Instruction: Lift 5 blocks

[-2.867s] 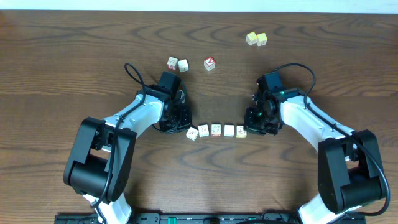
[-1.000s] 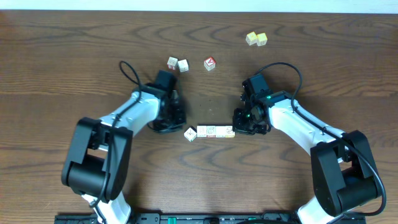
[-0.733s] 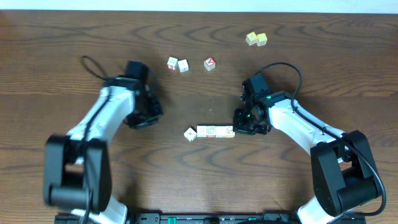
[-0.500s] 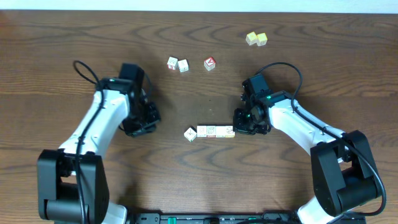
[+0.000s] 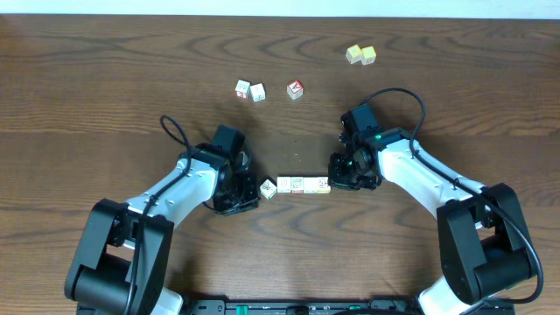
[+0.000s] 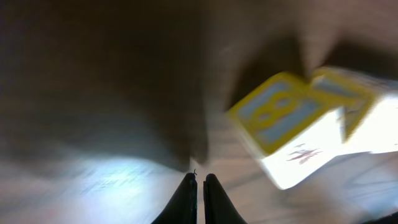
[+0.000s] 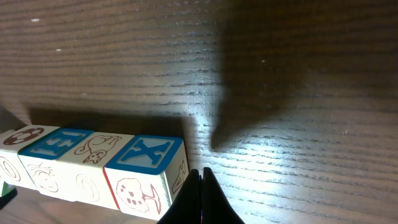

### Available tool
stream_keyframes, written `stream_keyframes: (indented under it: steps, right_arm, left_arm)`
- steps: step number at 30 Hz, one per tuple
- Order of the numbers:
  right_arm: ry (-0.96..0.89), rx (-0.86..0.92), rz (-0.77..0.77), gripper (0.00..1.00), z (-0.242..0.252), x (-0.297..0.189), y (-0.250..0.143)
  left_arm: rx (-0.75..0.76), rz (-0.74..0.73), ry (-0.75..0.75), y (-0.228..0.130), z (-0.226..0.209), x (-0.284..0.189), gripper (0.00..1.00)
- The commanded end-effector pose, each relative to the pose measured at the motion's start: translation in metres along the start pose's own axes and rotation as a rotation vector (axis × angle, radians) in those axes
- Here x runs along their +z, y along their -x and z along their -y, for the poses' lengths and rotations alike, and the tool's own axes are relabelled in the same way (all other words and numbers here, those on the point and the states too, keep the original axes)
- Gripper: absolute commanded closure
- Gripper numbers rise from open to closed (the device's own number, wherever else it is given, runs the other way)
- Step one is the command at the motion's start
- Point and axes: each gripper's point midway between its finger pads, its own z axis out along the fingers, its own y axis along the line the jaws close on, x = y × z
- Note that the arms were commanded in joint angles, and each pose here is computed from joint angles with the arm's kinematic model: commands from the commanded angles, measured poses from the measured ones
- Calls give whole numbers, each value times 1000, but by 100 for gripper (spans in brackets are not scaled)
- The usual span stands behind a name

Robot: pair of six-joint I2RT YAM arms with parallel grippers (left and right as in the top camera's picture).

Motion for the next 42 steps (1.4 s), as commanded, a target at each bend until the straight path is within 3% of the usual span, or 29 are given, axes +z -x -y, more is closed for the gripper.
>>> stream_keyframes:
  steps: [1, 17, 25, 33, 38, 42]
  right_arm:
    - [-11, 10, -7, 99, 2, 1, -3]
    - [-15, 13, -16, 99, 3, 1, -5]
    - [-17, 13, -18, 99, 3, 1, -6]
    - [-18, 13, -19, 99, 4, 1, -6]
    - [-14, 12, -13, 99, 3, 1, -4]
    - [-15, 11, -14, 99, 3, 1, -4]
  left_arm:
    - [-5, 23, -36, 6, 9, 3, 93]
    - [5, 110, -38, 26, 13, 3, 93]
    - [3, 201, 63, 43, -6, -1, 93]
    - [-23, 255, 19, 59, -4, -19, 93]
    - [143, 283, -68, 68, 18, -22, 93]
    - [187, 367, -113, 86, 31, -30, 93]
